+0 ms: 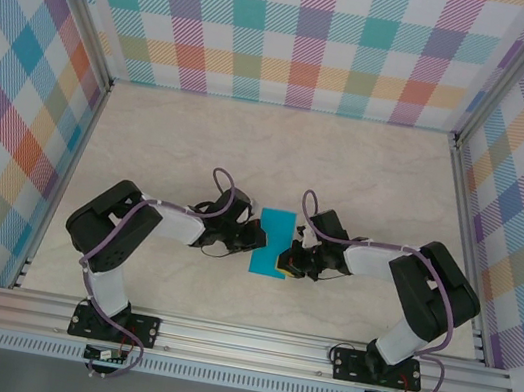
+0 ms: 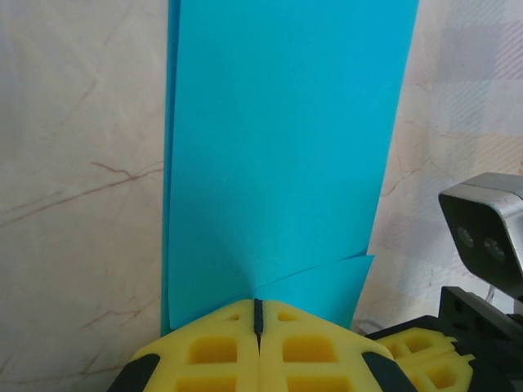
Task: Fold a paper plane with a square sheet of paper (pick it up from the middle)
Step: Fold the triangle a second time at the center of the table.
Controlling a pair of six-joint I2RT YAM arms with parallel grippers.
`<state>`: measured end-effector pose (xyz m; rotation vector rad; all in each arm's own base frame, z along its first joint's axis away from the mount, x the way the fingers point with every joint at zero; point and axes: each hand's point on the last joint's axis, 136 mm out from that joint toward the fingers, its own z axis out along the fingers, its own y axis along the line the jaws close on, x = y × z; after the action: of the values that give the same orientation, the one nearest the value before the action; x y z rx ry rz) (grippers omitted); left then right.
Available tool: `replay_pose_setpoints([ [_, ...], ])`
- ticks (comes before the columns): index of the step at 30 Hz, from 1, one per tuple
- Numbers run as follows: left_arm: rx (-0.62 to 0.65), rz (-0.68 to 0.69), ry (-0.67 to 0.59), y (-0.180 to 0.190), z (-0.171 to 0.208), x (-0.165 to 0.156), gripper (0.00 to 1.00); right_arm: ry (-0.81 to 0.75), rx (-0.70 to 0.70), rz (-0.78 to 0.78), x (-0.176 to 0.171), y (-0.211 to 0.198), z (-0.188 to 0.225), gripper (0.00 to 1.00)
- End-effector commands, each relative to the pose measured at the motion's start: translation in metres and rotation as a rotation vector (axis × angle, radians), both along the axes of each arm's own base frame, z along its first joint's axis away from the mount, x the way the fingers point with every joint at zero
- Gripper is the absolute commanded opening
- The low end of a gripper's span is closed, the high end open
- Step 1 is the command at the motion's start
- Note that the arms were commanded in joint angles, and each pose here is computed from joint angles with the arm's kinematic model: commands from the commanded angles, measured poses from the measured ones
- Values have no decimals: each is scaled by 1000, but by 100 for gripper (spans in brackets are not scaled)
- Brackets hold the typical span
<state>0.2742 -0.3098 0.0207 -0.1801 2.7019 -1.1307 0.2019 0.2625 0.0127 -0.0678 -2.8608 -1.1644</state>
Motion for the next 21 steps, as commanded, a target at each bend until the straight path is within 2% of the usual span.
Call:
replay_pose_setpoints([
  [1, 74, 47, -1, 13, -17, 3, 0, 101, -166, -20, -23, -30, -38, 3],
  [11, 145, 111, -9, 45, -23, 15, 0, 101, -166, -16, -24, -30, -38, 3],
  [21, 111, 95, -60, 45, 1, 26, 0, 100, -162, -19, -24, -30, -38, 3],
])
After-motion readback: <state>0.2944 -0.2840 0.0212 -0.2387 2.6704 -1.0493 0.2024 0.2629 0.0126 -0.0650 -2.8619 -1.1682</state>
